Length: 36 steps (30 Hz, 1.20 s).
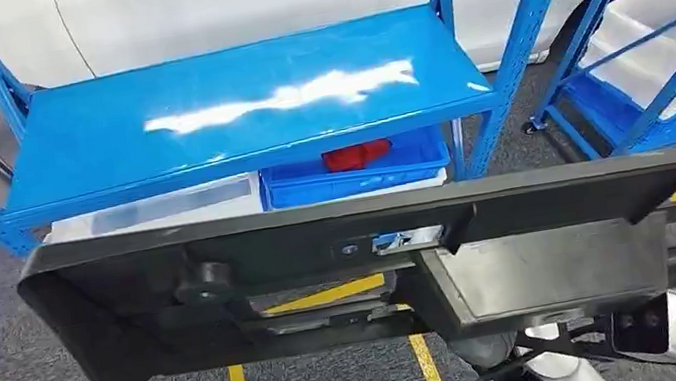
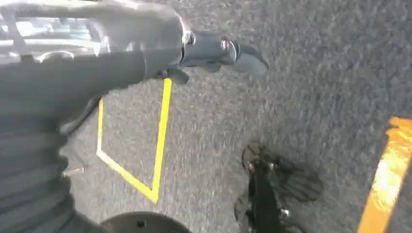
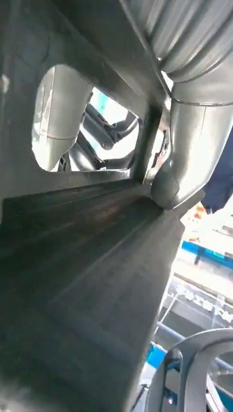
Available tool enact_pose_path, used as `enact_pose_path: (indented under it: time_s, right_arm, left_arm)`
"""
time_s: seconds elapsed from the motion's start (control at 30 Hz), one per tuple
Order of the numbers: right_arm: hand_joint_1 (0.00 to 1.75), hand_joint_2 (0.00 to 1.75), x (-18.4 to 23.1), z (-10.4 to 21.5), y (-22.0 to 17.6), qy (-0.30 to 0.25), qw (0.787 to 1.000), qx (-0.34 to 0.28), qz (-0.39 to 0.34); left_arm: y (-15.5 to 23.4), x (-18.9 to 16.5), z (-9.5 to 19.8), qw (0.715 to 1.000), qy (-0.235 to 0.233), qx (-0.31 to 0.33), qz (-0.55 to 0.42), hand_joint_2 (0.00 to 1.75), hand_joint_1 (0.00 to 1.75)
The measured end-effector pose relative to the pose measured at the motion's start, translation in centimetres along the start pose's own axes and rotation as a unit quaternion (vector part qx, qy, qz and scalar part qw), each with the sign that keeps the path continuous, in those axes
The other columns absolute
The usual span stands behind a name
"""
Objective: Take the parts from the cabinet and place them on the table.
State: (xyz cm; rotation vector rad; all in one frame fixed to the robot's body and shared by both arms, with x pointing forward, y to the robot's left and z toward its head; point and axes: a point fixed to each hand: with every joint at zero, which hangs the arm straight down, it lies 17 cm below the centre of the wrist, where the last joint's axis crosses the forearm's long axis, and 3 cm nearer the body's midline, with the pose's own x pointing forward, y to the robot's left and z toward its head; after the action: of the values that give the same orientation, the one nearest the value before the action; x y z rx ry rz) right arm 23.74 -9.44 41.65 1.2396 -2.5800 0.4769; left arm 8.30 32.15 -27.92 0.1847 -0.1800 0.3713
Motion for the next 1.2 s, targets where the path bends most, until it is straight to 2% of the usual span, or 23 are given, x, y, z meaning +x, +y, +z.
enact_pose_path:
  time_s: [0.27,0.63,0.9,1.2]
  right_arm:
    - [1.75,1.75,0.1,0.3,-0.6,0.004,1.000,-0.004,0.007]
    - [1.75,1.75,1.0,0.7,-0.1,0.004,0.999,-0.004,0.043]
    - [1.75,1.75,3.7,-0.1,-0.1,-0.025,0.996,-0.020,0.085]
    - [1.75,1.75,4.3,0.0,0.2,-0.023,0.993,-0.009,0.111]
  left_arm:
    - [0.7,0.2,-0.1,1.000,-0.001,0.004,0.015,1.75,0.00]
    - [3.6,1.2,-0.4,0.998,-0.029,0.028,0.051,1.75,0.00]
    - [5.8,2.9,-0.6,0.997,-0.055,0.030,0.041,1.75,0.00]
    - [5.6,3.4,-0.6,0.997,-0.059,0.020,0.034,1.75,0.00]
